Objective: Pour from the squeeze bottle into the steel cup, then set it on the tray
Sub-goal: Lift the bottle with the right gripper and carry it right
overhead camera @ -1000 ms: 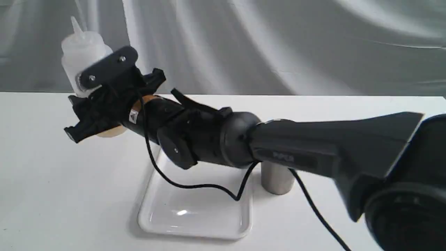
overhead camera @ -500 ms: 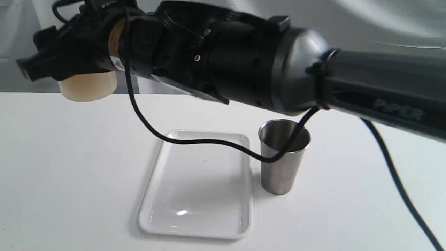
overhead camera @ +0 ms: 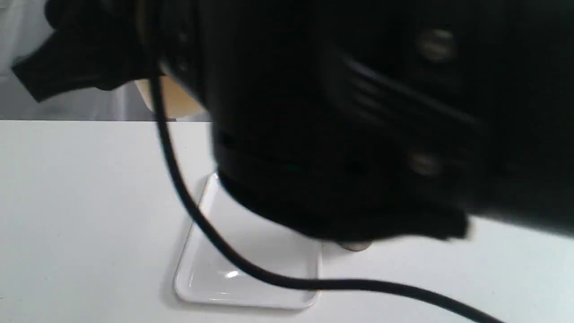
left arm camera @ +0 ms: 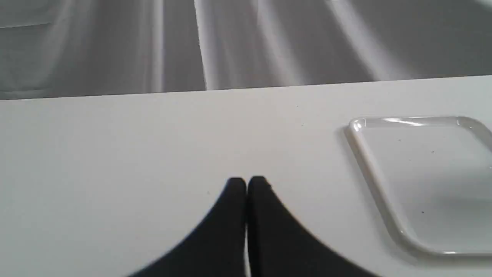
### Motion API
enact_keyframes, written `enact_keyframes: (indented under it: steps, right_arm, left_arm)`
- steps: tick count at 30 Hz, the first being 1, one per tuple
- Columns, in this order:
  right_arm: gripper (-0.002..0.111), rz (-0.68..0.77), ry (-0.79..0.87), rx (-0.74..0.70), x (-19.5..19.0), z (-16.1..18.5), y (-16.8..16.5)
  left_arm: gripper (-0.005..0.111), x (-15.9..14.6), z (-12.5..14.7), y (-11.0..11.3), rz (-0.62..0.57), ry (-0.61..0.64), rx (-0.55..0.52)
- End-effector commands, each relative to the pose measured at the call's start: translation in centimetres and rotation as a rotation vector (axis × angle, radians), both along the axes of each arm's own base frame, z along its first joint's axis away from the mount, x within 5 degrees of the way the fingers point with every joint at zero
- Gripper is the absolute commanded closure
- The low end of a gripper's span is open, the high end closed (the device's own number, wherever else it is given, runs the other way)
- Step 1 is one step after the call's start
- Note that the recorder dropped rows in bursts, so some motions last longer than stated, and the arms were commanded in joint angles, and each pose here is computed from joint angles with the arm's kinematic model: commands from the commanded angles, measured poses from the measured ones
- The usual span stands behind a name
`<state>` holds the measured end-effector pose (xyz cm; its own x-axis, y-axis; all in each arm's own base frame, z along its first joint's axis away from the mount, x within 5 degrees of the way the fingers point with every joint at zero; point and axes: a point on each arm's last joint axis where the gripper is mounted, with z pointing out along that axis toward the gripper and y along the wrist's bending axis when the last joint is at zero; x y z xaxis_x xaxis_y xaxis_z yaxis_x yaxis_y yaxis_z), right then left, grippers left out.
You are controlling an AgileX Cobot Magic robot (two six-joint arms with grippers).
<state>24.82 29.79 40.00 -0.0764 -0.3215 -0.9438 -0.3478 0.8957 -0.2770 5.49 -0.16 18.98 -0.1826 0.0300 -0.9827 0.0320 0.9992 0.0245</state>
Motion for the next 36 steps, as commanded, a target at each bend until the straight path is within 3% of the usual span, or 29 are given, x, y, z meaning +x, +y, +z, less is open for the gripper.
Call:
enact_keyframes:
  steps: [1, 9, 18, 27, 36]
  right_arm:
    - [0.108, -0.049, -0.001, 0.032, -1.5, 0.3, -3.1]
    - [0.108, -0.226, -0.019, 0.006, -3.6, -0.8, -10.9]
    - [0.108, -0.378, 0.015, -0.069, -4.1, -3.9, -17.3]
    - [0.108, -0.495, 0.087, -0.318, -3.1, -7.6, -21.6]
    - [0.108, -0.496, 0.132, -0.369, -1.2, -9.1, -24.3]
  left_arm:
    - [0.107, 0.0, -0.1, 0.0, 0.002, -0.006, -0.005]
    - [0.107, 0.0, -0.1, 0.0, 0.002, -0.006, -0.005]
    - [0.107, 0.0, -0.1, 0.0, 0.002, -0.006, -0.003]
    - [0.107, 0.0, -0.1, 0.0, 0.003, -0.006, -0.006]
    - [0.107, 0.0, -0.1, 0.0, 0.002, -0.006, -0.004]
